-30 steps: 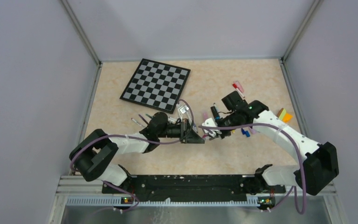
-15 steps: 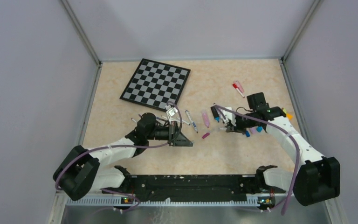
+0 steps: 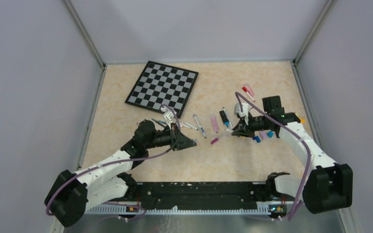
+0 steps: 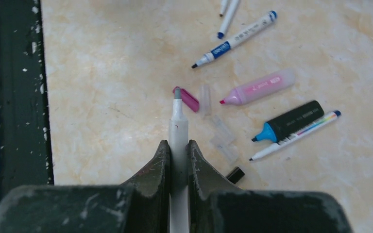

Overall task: Open the pen caps
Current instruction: Place the pen at the center of the board, then pick up the pen from the center of the board.

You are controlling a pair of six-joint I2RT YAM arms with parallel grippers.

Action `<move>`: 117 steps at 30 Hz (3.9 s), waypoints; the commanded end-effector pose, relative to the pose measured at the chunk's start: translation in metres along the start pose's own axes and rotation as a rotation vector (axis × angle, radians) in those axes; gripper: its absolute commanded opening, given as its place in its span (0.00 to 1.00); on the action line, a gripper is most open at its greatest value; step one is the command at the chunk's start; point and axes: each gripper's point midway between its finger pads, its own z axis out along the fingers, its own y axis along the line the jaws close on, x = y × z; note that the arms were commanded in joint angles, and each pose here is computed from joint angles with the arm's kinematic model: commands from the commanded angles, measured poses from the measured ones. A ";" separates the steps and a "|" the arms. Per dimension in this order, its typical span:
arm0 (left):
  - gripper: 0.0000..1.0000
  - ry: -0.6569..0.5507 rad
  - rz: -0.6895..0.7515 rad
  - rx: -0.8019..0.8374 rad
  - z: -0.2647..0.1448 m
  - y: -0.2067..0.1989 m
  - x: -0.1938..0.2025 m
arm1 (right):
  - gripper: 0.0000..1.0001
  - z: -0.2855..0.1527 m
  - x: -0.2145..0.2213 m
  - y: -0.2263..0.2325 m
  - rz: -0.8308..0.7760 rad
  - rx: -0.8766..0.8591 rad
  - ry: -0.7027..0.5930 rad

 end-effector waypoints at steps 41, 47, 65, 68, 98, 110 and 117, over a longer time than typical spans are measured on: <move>0.37 0.029 -0.332 -1.006 -0.087 0.170 0.077 | 0.23 0.134 0.067 0.128 -0.639 -0.441 0.458; 0.37 0.033 -0.326 -0.999 -0.087 0.168 0.075 | 0.32 0.133 0.067 0.126 -0.636 -0.430 0.463; 0.53 -0.171 -0.111 -0.887 -0.094 0.113 -0.003 | 0.58 0.082 -0.017 0.113 -0.500 -0.441 0.319; 0.71 -0.234 -0.040 -0.830 -0.095 0.101 -0.019 | 0.58 0.064 -0.032 0.102 -0.437 -0.432 0.243; 0.99 -0.351 0.105 -0.731 -0.103 0.087 -0.031 | 0.58 -0.060 0.043 -0.173 0.542 0.547 -0.036; 0.99 -0.393 0.085 -0.694 -0.097 0.081 -0.041 | 0.58 -0.056 0.072 -0.214 0.518 0.523 0.128; 0.99 -0.369 0.081 -0.709 -0.094 0.085 -0.040 | 0.57 -0.052 0.086 -0.246 0.535 0.555 0.200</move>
